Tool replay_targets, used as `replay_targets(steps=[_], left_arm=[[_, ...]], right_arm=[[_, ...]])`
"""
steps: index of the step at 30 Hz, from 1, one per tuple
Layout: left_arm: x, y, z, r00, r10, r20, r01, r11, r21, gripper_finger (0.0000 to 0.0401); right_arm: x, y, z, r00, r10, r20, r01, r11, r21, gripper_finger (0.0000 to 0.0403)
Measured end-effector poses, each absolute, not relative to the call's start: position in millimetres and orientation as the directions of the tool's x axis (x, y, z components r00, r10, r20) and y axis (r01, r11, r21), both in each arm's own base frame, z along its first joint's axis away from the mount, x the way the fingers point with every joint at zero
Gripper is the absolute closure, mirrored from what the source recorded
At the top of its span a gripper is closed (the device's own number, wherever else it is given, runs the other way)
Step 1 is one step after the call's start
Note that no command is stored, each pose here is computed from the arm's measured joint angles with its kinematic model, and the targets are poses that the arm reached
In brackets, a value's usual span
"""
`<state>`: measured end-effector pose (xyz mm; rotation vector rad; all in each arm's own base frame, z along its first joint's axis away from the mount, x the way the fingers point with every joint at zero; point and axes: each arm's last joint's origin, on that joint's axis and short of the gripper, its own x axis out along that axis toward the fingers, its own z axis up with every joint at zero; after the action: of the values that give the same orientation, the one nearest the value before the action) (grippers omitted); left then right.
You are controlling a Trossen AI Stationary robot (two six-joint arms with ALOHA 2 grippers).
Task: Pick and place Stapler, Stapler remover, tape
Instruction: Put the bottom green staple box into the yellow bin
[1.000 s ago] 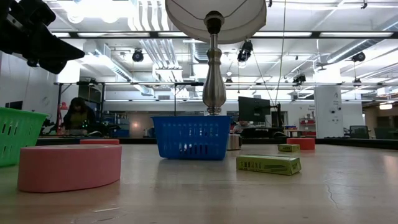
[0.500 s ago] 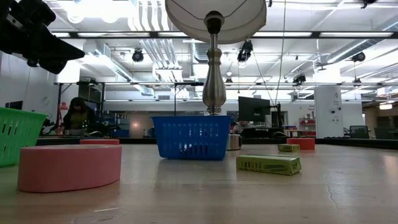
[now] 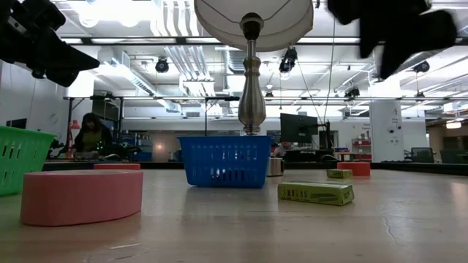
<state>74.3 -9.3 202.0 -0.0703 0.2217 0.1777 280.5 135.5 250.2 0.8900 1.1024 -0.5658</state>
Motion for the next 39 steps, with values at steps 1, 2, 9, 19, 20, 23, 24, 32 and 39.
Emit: replay_targets(steps=[1, 2, 9, 19, 20, 23, 24, 32, 39], left_arm=[[74, -9, 202, 0.96, 0.167, -0.225, -0.183, 0.982, -0.05, 0.0378], [74, -9, 202, 0.96, 0.167, -0.224, -0.183, 0.982, -0.05, 0.0378], [74, -9, 202, 0.96, 0.167, -0.224, -0.183, 0.982, -0.05, 0.0378], [74, -9, 202, 0.96, 0.168, -0.226, -0.183, 0.982, -0.049, 0.0378], [74, -9, 202, 0.96, 0.168, -0.225, -0.183, 0.982, -0.05, 0.0378], [75, -9, 202, 0.959, 0.168, -0.227, -0.183, 0.982, -0.049, 0.0378], [75, -9, 202, 0.96, 0.168, -0.226, -0.183, 0.982, -0.049, 0.0378], [75, -9, 202, 0.959, 0.168, -0.227, -0.183, 0.982, -0.049, 0.0378], [75, -9, 202, 0.959, 0.168, -0.227, -0.183, 0.982, -0.049, 0.0378]], right_arm=[[285, 135, 247, 0.385, 0.026, -0.922, 0.761, 0.557, 0.334, 0.0213], [290, 135, 243, 0.395, 0.017, -0.919, 0.753, 0.566, 0.334, 0.0214], [320, 141, 208, 0.401, 0.015, -0.916, 0.715, 0.62, 0.323, 0.0206], [364, 165, 173, 0.324, 0.105, -0.94, 0.612, 0.735, 0.293, 0.0152], [366, 167, 168, 0.301, 0.114, -0.947, 0.608, 0.742, 0.283, 0.0147], [369, 170, 157, 0.254, 0.14, -0.957, 0.604, 0.75, 0.269, 0.0138], [370, 170, 155, 0.247, 0.138, -0.959, 0.605, 0.751, 0.264, 0.0137], [372, 167, 149, 0.235, 0.122, -0.964, 0.593, 0.768, 0.242, 0.0161], [375, 146, 142, 0.188, 0.109, -0.976, 0.625, 0.753, 0.204, 0.0224]])
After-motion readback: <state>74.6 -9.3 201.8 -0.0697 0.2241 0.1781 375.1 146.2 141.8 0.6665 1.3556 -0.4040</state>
